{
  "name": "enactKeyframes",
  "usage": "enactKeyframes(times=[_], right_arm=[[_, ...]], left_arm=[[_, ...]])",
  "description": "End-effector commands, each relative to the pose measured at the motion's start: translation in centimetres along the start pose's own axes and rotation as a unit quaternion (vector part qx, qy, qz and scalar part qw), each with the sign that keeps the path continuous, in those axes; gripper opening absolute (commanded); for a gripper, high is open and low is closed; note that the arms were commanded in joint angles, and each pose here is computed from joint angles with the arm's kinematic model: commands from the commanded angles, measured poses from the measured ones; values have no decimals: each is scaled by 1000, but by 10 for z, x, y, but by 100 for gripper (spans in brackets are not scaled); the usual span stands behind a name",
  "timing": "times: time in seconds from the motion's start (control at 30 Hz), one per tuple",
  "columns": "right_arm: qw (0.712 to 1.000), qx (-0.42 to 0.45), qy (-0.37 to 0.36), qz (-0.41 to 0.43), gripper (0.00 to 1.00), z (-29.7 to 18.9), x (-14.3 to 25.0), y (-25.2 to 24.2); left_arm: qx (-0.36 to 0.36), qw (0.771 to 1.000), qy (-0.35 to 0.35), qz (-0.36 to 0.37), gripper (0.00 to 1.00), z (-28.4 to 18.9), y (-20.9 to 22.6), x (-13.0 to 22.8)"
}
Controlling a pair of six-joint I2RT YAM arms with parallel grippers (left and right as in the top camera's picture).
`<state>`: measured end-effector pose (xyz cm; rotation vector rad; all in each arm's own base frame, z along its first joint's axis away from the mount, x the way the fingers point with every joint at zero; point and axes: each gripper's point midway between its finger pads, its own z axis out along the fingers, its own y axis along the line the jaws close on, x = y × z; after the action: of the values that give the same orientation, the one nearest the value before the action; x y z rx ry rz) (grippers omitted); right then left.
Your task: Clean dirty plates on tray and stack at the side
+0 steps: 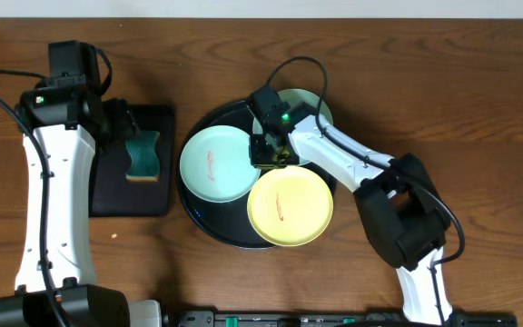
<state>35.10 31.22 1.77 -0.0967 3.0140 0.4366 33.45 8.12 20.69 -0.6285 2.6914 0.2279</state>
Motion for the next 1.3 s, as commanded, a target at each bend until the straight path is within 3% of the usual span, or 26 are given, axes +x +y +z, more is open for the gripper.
enactKeyframes(times=[0.0,0.17,0.37,0.57,0.8,1.1,1.27], right_arm=[[1000,11,-12,-6,14,2,-1,6],[1000,26,-12,-9,13,11,2,4],[999,31,-12,-11,1,18,3,3],[999,43,-20,-11,1,18,0,-1],[998,50,-22,-21,1,18,0,-3],[998,51,-21,-25,1,19,0,-4],[998,51,-21,-28,1,19,0,-4]], left_arm=[[-7,1000,-7,-8,81,-3,4,-5],[-7,1000,-6,-8,81,-2,4,-4],[-8,1000,-3,16,81,0,3,-4],[-14,998,23,50,81,18,0,-1],[3,988,95,123,77,62,-14,13],[-3,975,175,138,66,125,-20,31],[49,967,201,150,63,146,-36,41]])
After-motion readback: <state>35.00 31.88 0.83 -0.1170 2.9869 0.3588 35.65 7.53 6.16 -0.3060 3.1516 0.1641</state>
